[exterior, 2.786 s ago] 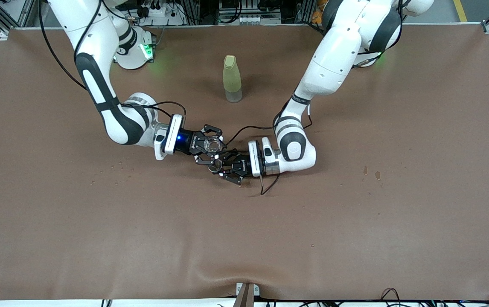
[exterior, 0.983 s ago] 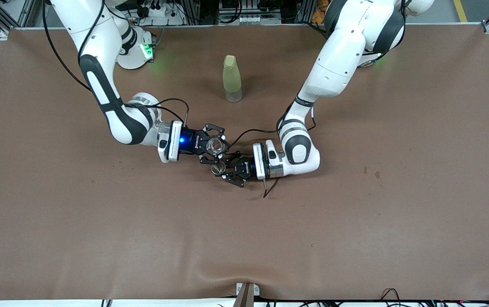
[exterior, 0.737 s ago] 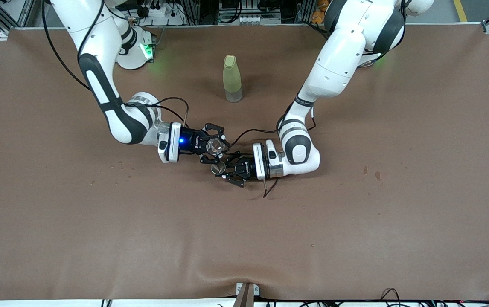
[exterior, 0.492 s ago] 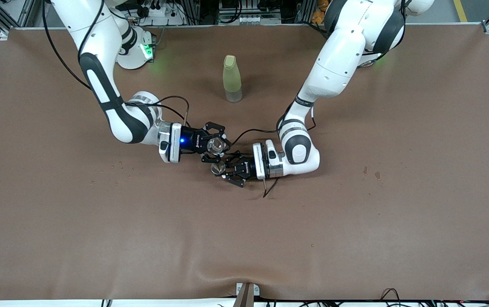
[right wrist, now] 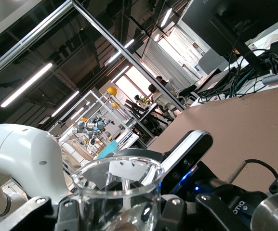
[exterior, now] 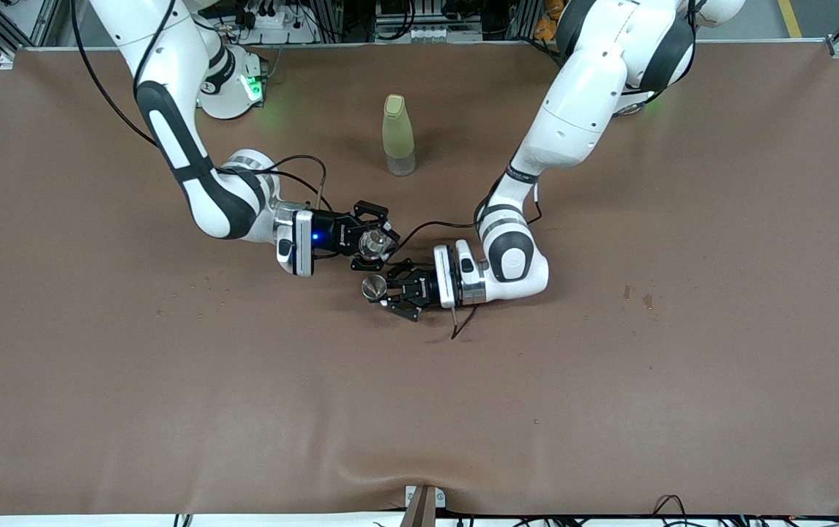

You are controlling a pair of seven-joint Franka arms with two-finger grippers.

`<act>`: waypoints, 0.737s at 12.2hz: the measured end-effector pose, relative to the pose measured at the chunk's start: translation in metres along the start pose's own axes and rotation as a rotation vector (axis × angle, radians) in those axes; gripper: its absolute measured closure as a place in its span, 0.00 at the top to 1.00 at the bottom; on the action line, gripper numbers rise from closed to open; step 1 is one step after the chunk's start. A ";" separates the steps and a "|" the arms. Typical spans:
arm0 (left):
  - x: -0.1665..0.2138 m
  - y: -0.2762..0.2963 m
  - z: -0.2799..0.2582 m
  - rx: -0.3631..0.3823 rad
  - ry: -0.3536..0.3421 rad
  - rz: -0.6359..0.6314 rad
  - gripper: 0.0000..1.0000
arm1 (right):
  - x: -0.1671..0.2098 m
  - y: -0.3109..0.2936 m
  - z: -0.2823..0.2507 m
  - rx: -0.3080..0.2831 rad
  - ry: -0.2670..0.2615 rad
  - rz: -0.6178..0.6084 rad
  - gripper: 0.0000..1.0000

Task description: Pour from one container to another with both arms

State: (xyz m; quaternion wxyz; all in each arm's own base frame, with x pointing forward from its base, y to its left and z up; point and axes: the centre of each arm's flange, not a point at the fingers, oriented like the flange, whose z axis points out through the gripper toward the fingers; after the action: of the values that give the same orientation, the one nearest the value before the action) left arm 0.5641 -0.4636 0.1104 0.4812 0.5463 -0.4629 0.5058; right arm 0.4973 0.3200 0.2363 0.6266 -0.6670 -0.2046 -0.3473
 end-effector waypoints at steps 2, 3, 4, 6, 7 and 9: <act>0.000 0.000 0.000 -0.001 0.001 0.000 0.21 | 0.004 -0.005 0.001 -0.035 -0.016 0.024 0.17; 0.000 0.000 0.000 -0.001 0.001 0.000 0.21 | 0.005 -0.008 0.003 -0.044 -0.021 0.039 0.17; 0.000 0.001 0.000 -0.001 0.000 -0.001 0.21 | 0.007 -0.010 0.003 -0.054 -0.025 0.050 0.17; -0.004 0.002 -0.002 0.000 -0.006 -0.007 0.21 | 0.006 -0.010 0.002 -0.069 -0.029 0.075 0.17; -0.007 0.004 -0.003 0.000 -0.011 -0.012 0.21 | 0.005 -0.010 0.001 -0.074 -0.031 0.085 0.17; -0.010 0.005 -0.005 -0.006 -0.019 -0.013 0.21 | 0.004 -0.009 0.000 -0.077 -0.032 0.113 0.17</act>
State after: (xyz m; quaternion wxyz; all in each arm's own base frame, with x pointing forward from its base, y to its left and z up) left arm 0.5579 -0.4594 0.1009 0.4815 0.5526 -0.4656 0.4960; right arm 0.4932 0.3210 0.2454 0.6156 -0.7066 -0.1633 -0.3084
